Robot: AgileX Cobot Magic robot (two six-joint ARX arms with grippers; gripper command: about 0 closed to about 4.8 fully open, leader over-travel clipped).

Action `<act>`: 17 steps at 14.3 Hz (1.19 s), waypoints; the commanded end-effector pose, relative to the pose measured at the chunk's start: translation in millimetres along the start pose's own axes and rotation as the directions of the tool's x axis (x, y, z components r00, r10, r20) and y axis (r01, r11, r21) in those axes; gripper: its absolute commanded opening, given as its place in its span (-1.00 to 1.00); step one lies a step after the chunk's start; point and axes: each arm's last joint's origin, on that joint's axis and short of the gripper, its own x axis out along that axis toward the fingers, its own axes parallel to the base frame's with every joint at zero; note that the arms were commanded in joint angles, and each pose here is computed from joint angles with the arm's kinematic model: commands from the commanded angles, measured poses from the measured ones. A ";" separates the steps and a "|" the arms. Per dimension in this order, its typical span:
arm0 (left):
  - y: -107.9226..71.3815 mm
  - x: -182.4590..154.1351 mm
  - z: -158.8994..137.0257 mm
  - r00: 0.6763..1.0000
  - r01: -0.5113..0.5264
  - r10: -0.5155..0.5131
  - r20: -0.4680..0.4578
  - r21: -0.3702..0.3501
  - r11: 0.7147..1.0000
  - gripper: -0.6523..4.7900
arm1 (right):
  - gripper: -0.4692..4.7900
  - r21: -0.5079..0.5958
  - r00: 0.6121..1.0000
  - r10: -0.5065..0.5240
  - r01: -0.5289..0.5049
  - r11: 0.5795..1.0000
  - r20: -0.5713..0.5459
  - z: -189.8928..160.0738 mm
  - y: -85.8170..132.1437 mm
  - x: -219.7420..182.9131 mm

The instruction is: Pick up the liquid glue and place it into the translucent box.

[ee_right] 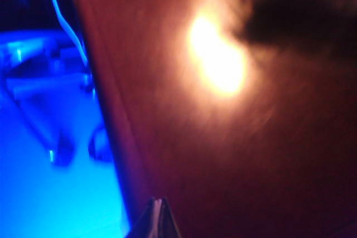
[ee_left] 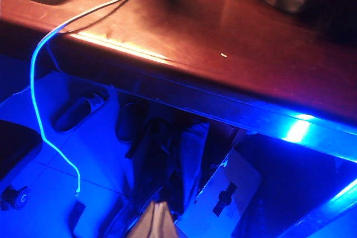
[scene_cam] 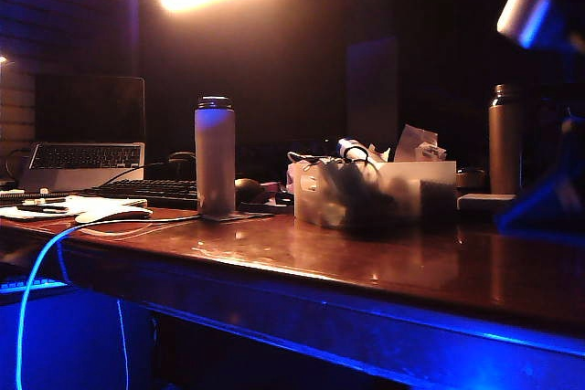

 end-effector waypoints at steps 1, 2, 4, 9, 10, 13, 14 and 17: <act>-0.2 -0.1 0.9 1.000 0.003 -0.003 0.007 0.001 1.000 -0.78 | -0.83 0.046 0.999 0.005 -0.006 0.999 0.041 3.6 -11.5 -4.2; -0.1 -0.1 0.9 1.000 0.003 -0.003 0.006 0.001 1.000 -0.78 | -0.83 0.075 0.998 -0.001 -0.004 0.997 0.060 5.0 -19.6 -6.7; -0.2 -0.1 0.9 1.000 0.003 -0.003 0.006 0.001 1.000 -0.78 | -0.83 0.124 0.993 -0.057 0.044 0.991 0.103 7.8 -34.1 -10.6; -0.2 -0.1 0.9 1.000 0.003 -0.003 0.006 0.001 1.000 -0.78 | -0.83 0.184 0.970 -0.147 0.111 0.977 0.195 -0.6 -52.1 -21.3; -0.2 -0.1 0.9 1.000 0.003 -0.003 0.006 0.001 1.000 -0.78 | -0.83 0.188 0.968 -0.160 0.123 0.974 0.195 -2.0 -52.9 -24.0; -0.2 -0.1 0.9 1.000 0.003 -0.003 0.006 0.001 1.000 -0.78 | -0.83 0.193 0.957 -0.177 0.134 0.972 0.231 -1.3 -53.5 -29.3; -0.2 -0.1 0.9 1.000 0.003 -0.003 0.006 0.001 1.000 -0.78 | -0.83 0.193 0.953 -0.179 0.133 0.972 0.246 -0.5 -53.5 -30.5; -0.2 -0.1 0.9 1.000 0.003 -0.003 0.006 0.001 1.000 -0.78 | -0.83 0.205 0.942 -0.224 0.174 0.963 0.252 -0.5 -55.6 -32.4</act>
